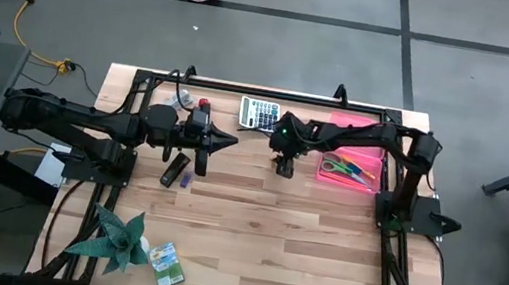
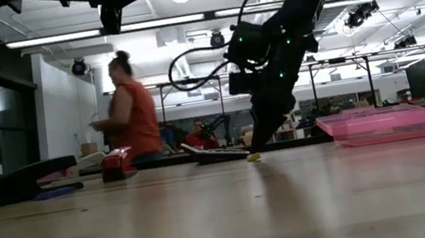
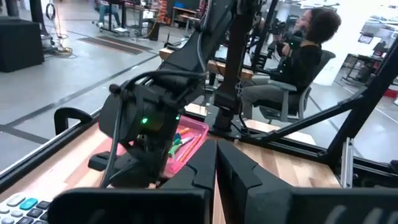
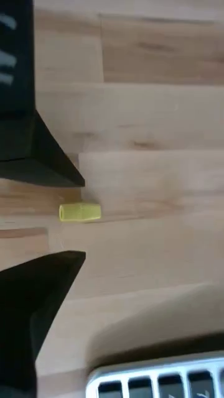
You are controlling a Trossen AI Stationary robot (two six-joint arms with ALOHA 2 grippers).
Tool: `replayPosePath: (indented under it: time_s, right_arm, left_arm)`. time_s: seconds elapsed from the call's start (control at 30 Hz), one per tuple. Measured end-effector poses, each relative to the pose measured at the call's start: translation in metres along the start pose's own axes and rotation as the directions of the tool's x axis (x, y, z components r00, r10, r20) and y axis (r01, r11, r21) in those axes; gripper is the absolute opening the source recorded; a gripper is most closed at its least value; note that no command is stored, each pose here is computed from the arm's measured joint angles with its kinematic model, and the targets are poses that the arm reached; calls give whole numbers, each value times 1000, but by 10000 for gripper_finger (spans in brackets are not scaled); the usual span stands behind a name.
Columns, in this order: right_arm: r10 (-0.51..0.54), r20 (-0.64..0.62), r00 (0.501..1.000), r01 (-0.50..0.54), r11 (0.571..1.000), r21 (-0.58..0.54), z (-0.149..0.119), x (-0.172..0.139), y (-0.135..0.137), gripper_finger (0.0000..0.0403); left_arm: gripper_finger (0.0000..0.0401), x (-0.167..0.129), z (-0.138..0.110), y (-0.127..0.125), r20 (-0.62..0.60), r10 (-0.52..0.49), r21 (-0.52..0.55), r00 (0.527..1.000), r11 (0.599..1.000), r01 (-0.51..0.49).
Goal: Pack school essentials
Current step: Put the yellow eraser into the pink supply box
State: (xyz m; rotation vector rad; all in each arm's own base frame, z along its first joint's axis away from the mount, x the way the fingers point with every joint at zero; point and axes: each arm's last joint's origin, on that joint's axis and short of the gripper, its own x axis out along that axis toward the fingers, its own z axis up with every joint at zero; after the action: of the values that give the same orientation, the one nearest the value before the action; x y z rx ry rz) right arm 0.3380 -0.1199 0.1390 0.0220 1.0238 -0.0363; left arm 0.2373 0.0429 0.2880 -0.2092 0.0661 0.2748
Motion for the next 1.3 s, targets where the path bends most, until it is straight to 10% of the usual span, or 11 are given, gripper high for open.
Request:
replayPosePath:
  time_s: [0.97,1.3]
  right_arm:
    - [28,-6,1000,-28,996,86,-4,11,-4,10]
    - [49,23,999,-52,985,165,6,-48,9,2]
  left_arm:
    - [0,0,1,1,15,27,5,1000,1000,-27]
    - [0,-10,11,3,64,47,60,997,997,-51]
